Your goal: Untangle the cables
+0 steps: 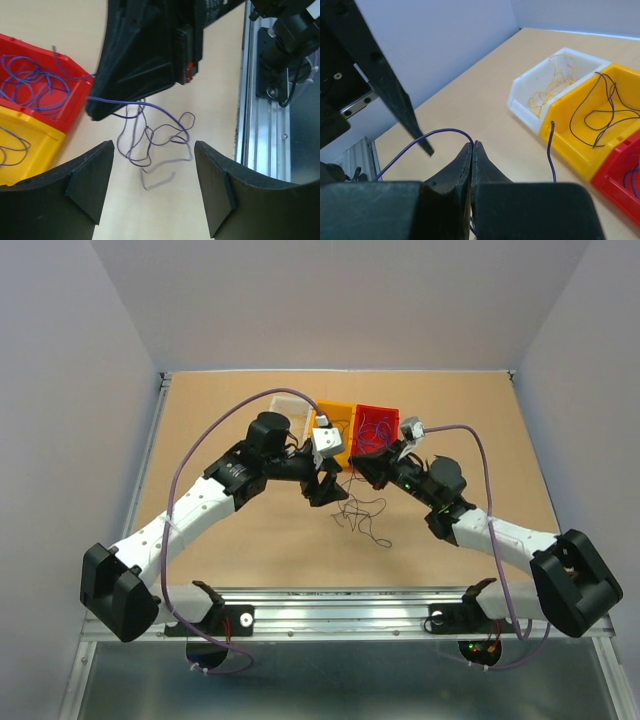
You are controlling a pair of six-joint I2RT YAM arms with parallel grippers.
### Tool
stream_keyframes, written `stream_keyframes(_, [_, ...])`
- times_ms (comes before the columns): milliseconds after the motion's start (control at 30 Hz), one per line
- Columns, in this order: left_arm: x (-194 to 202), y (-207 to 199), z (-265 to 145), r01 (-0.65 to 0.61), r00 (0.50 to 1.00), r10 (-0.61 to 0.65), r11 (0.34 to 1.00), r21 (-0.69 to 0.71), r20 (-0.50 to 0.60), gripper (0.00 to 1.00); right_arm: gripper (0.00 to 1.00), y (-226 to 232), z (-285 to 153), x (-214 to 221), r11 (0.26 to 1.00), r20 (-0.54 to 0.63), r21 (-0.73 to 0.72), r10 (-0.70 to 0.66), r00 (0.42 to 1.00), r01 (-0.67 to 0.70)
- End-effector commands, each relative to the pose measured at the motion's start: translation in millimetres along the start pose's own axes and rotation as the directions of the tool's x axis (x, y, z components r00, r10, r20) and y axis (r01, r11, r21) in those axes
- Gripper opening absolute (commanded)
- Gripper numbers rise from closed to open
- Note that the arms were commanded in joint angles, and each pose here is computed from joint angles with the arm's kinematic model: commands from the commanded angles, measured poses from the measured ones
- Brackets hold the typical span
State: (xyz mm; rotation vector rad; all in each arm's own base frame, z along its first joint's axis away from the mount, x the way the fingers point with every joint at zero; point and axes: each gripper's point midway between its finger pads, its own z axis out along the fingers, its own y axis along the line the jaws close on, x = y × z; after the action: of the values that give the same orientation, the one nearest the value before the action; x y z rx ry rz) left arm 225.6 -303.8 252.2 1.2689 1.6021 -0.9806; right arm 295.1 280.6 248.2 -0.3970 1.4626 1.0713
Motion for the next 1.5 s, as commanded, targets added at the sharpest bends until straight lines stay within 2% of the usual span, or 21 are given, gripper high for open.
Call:
stream_keyframes(0, [-26.9, -19.1, -3.7, -0.062, 0.997, 0.06, 0.997, 0.039, 0.057, 0.77, 0.0, -2.1, 15.9, -34.3, 0.998, 0.097, 0.038, -0.045, 0.994, 0.042])
stream_keyframes(167, [-20.4, -20.1, 5.8, -0.054, 0.998, 0.052, 0.998, 0.045, 0.037, 0.77, 0.0, -7.6, 21.3, -32.6, 0.998, 0.094, 0.06, -0.04, 0.995, 0.034])
stream_keyframes(333, [-11.5, -2.0, 19.5, -0.047, 0.999, 0.047, 0.998, -0.037, 0.005, 0.75, 0.01, -4.9, 24.3, -31.7, 0.998, 0.091, 0.053, -0.038, 0.995, 0.033])
stream_keyframes(367, [-9.3, 3.9, 23.7, -0.037, 0.999, 0.037, 0.998, -0.055, 0.0, 0.71, 0.0, -3.6, 24.6, -31.0, 0.998, 0.09, 0.049, -0.039, 0.995, 0.034])
stream_keyframes(400, [-9.8, 12.2, 24.6, -0.034, 0.999, 0.034, 0.995, -0.093, -0.001, 0.58, 0.01, -2.8, 24.8, -31.1, 0.998, 0.091, 0.048, -0.04, 0.995, 0.036])
stream_keyframes(467, [-8.4, 17.5, 25.9, -0.032, 0.999, 0.032, 0.993, -0.117, -0.003, 0.41, 0.01, -1.9, 24.6, -30.6, 0.998, 0.09, 0.045, -0.041, 0.995, 0.037])
stream_keyframes(500, [-6.9, 21.3, 26.0, -0.034, 0.999, 0.033, 0.99, -0.136, -0.007, 0.2, 0.0, -2.7, 24.3, -30.2, 0.998, 0.09, 0.049, -0.044, 0.995, 0.039])
stream_keyframes(567, [-11.3, 27.0, 22.0, -0.045, 0.999, 0.045, 0.983, -0.176, -0.003, 0.0, 0.01, -2.7, 23.0, -26.9, 0.998, 0.081, 0.045, -0.051, 0.995, 0.047])
stream_keyframes(600, [-14.5, 28.8, 19.2, -0.051, 0.999, 0.053, 0.98, -0.191, 0.004, 0.0, 0.02, -2.0, 22.5, -24.5, 0.998, 0.074, 0.04, -0.055, 0.996, 0.053])
stream_keyframes(667, [-29.7, 28.7, 7.4, -0.074, 0.996, 0.085, 0.971, -0.226, 0.037, 0.0, 0.28, -0.8, 21.2, -18.2, 0.997, 0.053, 0.02, -0.078, 0.996, 0.077])
stream_keyframes(733, [-48.5, 32.7, -4.4, -0.08, 0.992, 0.105, 0.957, -0.278, 0.075, 0.0, 0.52, 12.1, 23.1, 1.1, 0.989, -0.016, -0.093, -0.114, 0.993, 0.112])
stream_keyframes(800, [-82.8, 29.7, -19.3, -0.103, 0.98, 0.148, 0.948, -0.3, 0.132, 0.0, 0.54, 18.5, 25.8, 27.4, 0.978, -0.1, -0.183, -0.117, 0.988, 0.097])
stream_keyframes(867, [-100.2, 27.0, -26.4, -0.103, 0.979, 0.15, 0.949, -0.298, 0.14, 0.0, 0.5, 17.3, 35.6, 29.7, 0.976, -0.117, -0.198, -0.112, 0.987, 0.087])
stream_keyframes(900, [-131.4, 22.8, -37.7, -0.125, 0.965, 0.187, 0.944, -0.305, 0.185, 0.0, 0.5, 13.6, 39.6, 34.8, 0.977, -0.136, -0.197, -0.108, 0.985, 0.08])
stream_keyframes(967, [-151.4, 23.7, -42.6, -0.129, 0.961, 0.196, 0.941, -0.314, 0.194, 0.0, 0.5, 7.0, 49.1, 44.8, 0.978, -0.163, -0.198, -0.106, 0.981, 0.072])
stream_keyframes(1000, [-187.1, 25.3, -60.0, -0.144, 0.94, 0.243, 0.92, -0.365, 0.242, 0.0, 0.53, 5.3, 50.9, 47.4, 0.978, -0.17, -0.197, -0.104, 0.98, 0.07])
stream_keyframes(1167, [-253.6, 56.1, -89.3, -0.147, 0.911, 0.324, 0.833, -0.534, 0.255, 0.0, 0.52, -5.4, 54.5, 51.8, 0.986, -0.179, -0.15, -0.098, 0.979, 0.071])
stream_keyframes(1267, [-261.1, 77.4, -95.7, -0.132, 0.905, 0.345, 0.785, -0.605, 0.25, 0.0, 0.54, -6.5, 50.2, 50.5, 0.987, -0.173, -0.135, -0.11, 0.979, 0.087])
stream_keyframes(1300, [-261.4, 82.1, -95.0, -0.128, 0.903, 0.347, 0.778, -0.615, 0.252, 0.0, 0.56, -7.2, 49.3, 49.8, 0.988, -0.171, -0.128, -0.111, 0.979, 0.09])
stream_keyframes(1333, [-262.5, 89.2, -97.0, -0.128, 0.9, 0.356, 0.767, -0.629, 0.251, 0.0, 0.62, -8.5, 48.3, 48.4, 0.988, -0.167, -0.12, -0.116, 0.979, 0.097])
stream_keyframes(1467, [-251.9, 114.1, -83.0, -0.123, 0.913, 0.341, 0.751, -0.649, 0.222, 0.0, 0.63, -13.4, 41.4, 42.1, 0.992, -0.142, -0.065, -0.118, 0.983, 0.11])
